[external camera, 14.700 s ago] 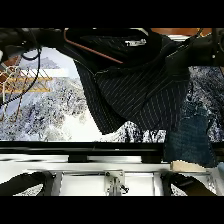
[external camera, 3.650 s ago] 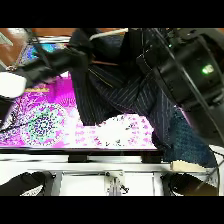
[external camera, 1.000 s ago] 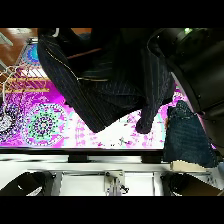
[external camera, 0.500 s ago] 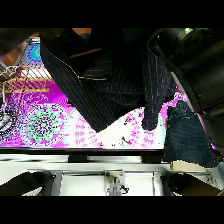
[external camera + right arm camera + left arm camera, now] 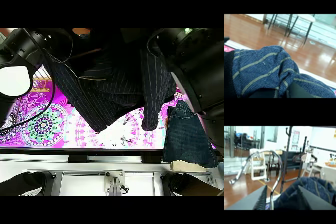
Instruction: Fold the shirts.
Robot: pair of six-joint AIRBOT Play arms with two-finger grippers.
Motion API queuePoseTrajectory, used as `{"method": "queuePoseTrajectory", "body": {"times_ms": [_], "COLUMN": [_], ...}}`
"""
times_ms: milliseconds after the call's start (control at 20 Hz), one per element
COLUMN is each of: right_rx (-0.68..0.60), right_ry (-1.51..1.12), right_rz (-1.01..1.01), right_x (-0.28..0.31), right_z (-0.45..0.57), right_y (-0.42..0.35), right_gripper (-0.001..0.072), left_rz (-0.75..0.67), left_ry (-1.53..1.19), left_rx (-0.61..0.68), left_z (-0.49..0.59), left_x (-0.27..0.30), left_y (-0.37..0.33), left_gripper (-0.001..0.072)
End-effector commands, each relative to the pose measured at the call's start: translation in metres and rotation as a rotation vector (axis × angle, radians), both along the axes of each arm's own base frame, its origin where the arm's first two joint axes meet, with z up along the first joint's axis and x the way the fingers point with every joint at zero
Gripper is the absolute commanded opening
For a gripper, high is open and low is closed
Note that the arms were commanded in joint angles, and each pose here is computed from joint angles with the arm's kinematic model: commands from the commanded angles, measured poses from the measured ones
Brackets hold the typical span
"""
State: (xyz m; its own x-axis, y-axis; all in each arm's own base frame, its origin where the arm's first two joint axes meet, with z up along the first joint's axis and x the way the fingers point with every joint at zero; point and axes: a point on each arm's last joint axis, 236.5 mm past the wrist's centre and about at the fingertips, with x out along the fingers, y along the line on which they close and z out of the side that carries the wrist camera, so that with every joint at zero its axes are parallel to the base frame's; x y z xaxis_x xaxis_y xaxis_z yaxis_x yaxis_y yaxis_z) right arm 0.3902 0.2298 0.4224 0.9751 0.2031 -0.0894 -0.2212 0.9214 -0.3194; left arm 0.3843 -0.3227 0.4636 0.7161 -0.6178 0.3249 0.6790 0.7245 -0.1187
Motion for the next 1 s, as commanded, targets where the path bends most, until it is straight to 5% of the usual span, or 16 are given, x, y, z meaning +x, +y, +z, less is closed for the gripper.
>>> {"method": "queuePoseTrajectory", "body": {"times_ms": [0,50,250,300,350,400,700,750,950], "right_rx": [0.012,0.012,0.012,0.015,0.018,0.027,0.107,0.138,0.202], "right_ry": [0.001,0.000,0.000,-0.003,-0.012,-0.022,0.162,0.237,0.419], "right_rz": [0.019,0.018,0.018,0.016,0.014,0.011,-0.048,0.004,0.172], "right_x": [-0.001,-0.001,-0.001,-0.002,-0.004,-0.008,-0.046,-0.053,-0.069], "right_z": [0.000,0.001,0.001,0.003,0.007,0.013,-0.003,-0.017,-0.053], "right_y": [0.005,0.004,0.004,0.002,-0.001,-0.007,-0.055,-0.042,0.014], "right_gripper": [0.0108,0.0108,0.0139,0.0217,0.0383,0.0446,0.0500,0.0594,0.0594], "left_rz": [0.009,0.008,0.032,0.050,0.065,0.078,0.144,0.146,0.149], "left_ry": [-0.007,-0.005,-0.012,-0.018,-0.018,-0.009,-0.010,-0.013,-0.016], "left_rx": [-0.011,-0.009,-0.009,-0.014,-0.012,0.000,0.052,0.052,0.060], "left_z": [0.000,0.000,0.003,0.007,0.010,0.011,0.017,0.018,0.018], "left_x": [0.004,0.004,0.008,0.011,0.013,0.014,0.015,0.015,0.014], "left_y": [0.001,0.001,0.012,0.022,0.030,0.040,0.075,0.076,0.076], "left_gripper": [0.0145,0.0059,0.0059,0.0059,0.0059,0.0059,0.0058,0.0059,0.0058]}}
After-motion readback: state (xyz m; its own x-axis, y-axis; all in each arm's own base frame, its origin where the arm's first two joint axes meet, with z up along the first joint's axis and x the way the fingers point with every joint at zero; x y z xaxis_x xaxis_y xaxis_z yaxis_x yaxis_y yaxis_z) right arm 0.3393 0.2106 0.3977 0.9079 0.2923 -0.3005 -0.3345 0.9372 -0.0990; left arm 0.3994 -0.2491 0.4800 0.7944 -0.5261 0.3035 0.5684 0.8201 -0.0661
